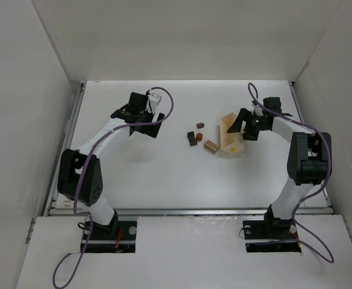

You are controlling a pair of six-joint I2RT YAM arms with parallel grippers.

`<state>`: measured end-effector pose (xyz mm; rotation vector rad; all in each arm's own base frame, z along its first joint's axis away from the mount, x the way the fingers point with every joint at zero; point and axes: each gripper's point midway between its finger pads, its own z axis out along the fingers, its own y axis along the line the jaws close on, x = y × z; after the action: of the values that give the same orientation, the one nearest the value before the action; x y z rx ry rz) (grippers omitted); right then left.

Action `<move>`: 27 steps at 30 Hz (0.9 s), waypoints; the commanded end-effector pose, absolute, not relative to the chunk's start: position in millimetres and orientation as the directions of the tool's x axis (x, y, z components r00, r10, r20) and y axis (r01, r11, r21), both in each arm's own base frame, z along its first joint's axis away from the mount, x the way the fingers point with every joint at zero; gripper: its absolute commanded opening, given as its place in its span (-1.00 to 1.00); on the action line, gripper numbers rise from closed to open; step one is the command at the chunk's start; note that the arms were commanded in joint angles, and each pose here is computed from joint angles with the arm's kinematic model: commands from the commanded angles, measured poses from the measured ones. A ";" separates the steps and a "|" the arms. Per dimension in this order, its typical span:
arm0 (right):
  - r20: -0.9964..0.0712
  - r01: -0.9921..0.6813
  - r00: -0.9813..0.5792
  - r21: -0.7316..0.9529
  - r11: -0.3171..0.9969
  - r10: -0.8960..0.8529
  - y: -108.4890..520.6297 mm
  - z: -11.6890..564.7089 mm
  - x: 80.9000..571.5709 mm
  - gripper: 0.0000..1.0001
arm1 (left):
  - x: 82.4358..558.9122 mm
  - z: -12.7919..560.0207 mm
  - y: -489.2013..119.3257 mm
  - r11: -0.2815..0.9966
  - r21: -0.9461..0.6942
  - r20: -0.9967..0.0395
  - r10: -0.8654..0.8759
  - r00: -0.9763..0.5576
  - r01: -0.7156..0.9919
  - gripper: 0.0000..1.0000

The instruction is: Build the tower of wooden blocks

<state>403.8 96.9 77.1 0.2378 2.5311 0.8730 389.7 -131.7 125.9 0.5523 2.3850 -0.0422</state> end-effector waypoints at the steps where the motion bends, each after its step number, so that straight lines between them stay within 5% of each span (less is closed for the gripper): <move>1: -0.369 -0.028 -0.883 0.661 0.750 0.292 105.8 85.7 406.6 0.68 | 392.1 157.2 -134.6 0.906 0.122 -0.677 0.374 -0.633 0.404 0.91; 5: -0.390 0.025 -0.859 0.615 0.788 0.332 87.4 89.4 410.1 0.98 | 392.1 157.2 -134.6 0.906 0.122 -0.677 0.374 -0.633 0.404 0.91; 11: -0.439 0.203 -0.789 0.474 0.857 0.430 40.4 104.9 412.4 0.98 | 390.3 155.9 -133.9 0.906 0.122 -0.671 0.376 -0.639 0.405 0.91; 16: -0.602 0.362 -0.667 0.254 0.897 0.439 -9.9 142.0 407.2 0.98 | 390.8 156.0 -132.4 0.908 0.129 -0.670 0.376 -0.640 0.399 0.91; 22: -0.698 0.263 -0.680 0.051 0.963 0.223 39.7 164.9 393.4 0.96 | 393.3 159.8 -131.2 0.906 0.142 -0.674 0.383 -0.631 0.398 0.91; 27: -0.651 0.065 -0.759 -0.055 0.996 0.014 105.9 138.4 379.9 0.83 | 393.8 159.9 -129.6 0.908 0.148 -0.674 0.383 -0.632 0.392 0.91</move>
<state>387.4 101.6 149.3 0.1440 2.3913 0.0308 387.6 -127.8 126.9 0.5624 2.3949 -0.0187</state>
